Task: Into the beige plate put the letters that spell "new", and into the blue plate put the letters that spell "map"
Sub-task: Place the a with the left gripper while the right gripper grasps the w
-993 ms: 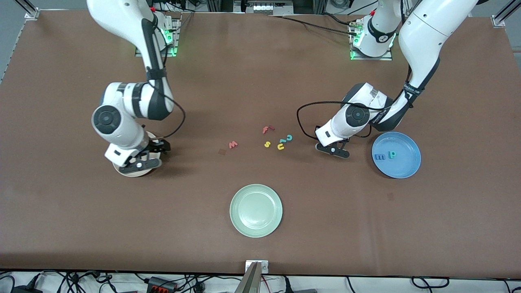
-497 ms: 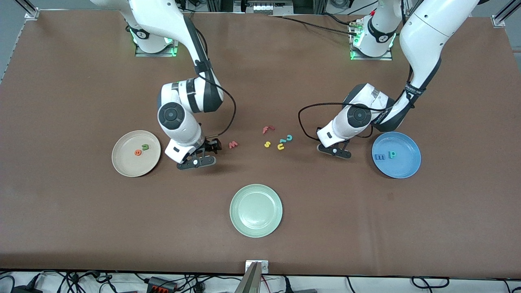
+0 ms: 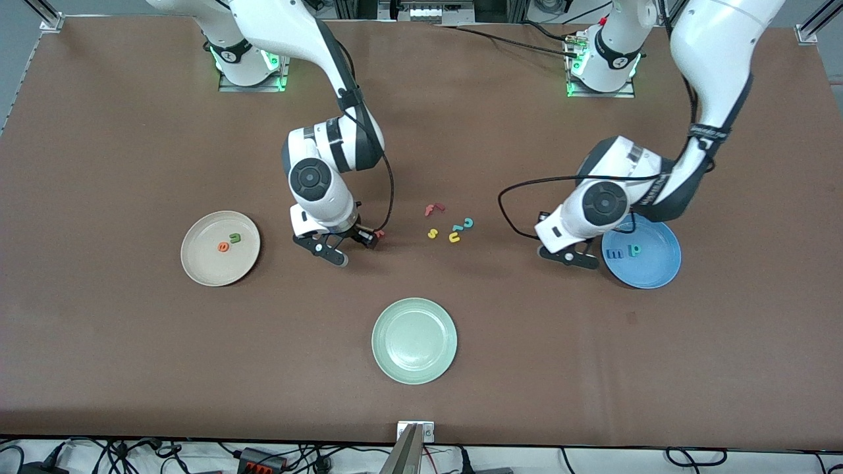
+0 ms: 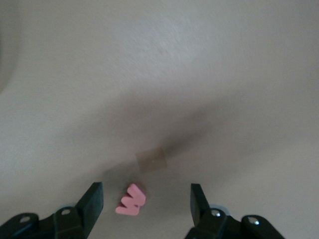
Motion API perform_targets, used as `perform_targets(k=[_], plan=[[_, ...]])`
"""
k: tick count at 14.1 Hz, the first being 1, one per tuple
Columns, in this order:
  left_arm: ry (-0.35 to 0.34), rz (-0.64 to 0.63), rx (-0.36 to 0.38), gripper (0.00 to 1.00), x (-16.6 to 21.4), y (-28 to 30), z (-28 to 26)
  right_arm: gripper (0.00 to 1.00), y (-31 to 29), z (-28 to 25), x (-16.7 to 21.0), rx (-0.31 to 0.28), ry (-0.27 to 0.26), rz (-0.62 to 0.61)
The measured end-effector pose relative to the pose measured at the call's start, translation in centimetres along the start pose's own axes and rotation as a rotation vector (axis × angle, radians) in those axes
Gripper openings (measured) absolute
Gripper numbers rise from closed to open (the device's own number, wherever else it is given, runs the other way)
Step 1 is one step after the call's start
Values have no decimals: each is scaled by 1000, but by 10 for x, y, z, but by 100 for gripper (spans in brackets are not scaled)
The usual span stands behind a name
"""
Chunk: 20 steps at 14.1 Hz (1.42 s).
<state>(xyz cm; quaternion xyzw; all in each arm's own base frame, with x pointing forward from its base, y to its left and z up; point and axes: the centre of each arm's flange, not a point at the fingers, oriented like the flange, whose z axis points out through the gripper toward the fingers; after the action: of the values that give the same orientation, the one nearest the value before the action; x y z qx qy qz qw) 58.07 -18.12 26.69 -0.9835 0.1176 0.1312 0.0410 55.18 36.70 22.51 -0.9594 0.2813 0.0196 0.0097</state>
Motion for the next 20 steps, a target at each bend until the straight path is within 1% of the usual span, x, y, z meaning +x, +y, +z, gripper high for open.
perform_targets(k=[3, 5, 7, 9, 11, 12, 13, 15, 16, 17, 18, 19, 20], plan=[[-14, 1, -24, 28, 2, -80, -5, 79, -4, 12, -15, -19, -1, 124], [-28, -13, -51, 28, -3, -134, 6, 79, -6, 16, -20, -25, 0, 199], [-57, -30, -73, 28, -12, -175, 26, 79, -7, 20, -25, -27, -3, 267], [-103, -33, -95, 28, -24, -186, 52, 79, -9, 25, -29, -25, 0, 331], [-116, -30, -107, 28, -31, -184, 71, 76, -11, 34, -35, -30, 10, 365], [-112, -31, -111, 33, -33, -184, 77, 76, -11, 38, -38, -32, 15, 382], [-110, -32, -114, 42, -34, -184, 80, 73, -12, 40, -39, -33, 18, 394], [-106, -30, -114, 59, -34, -183, 79, 72, -12, 41, -40, -30, 11, 416], [-100, -26, -113, 70, -33, -181, 75, 72, -12, 41, -40, -23, -2, 430], [-91, -21, -109, 78, -32, -178, 69, 70, -12, 41, -40, -16, -13, 443], [-80, -14, -103, 89, -30, -174, 59, 69, -13, 42, -40, -8, -19, 452], [-76, -6, -95, 98, -28, -170, 43, 69, -13, 42, -40, -3, -19, 457], [-76, 2, -86, 100, -25, -166, 23, 64, -13, 42, -39, -2, -19, 460]])
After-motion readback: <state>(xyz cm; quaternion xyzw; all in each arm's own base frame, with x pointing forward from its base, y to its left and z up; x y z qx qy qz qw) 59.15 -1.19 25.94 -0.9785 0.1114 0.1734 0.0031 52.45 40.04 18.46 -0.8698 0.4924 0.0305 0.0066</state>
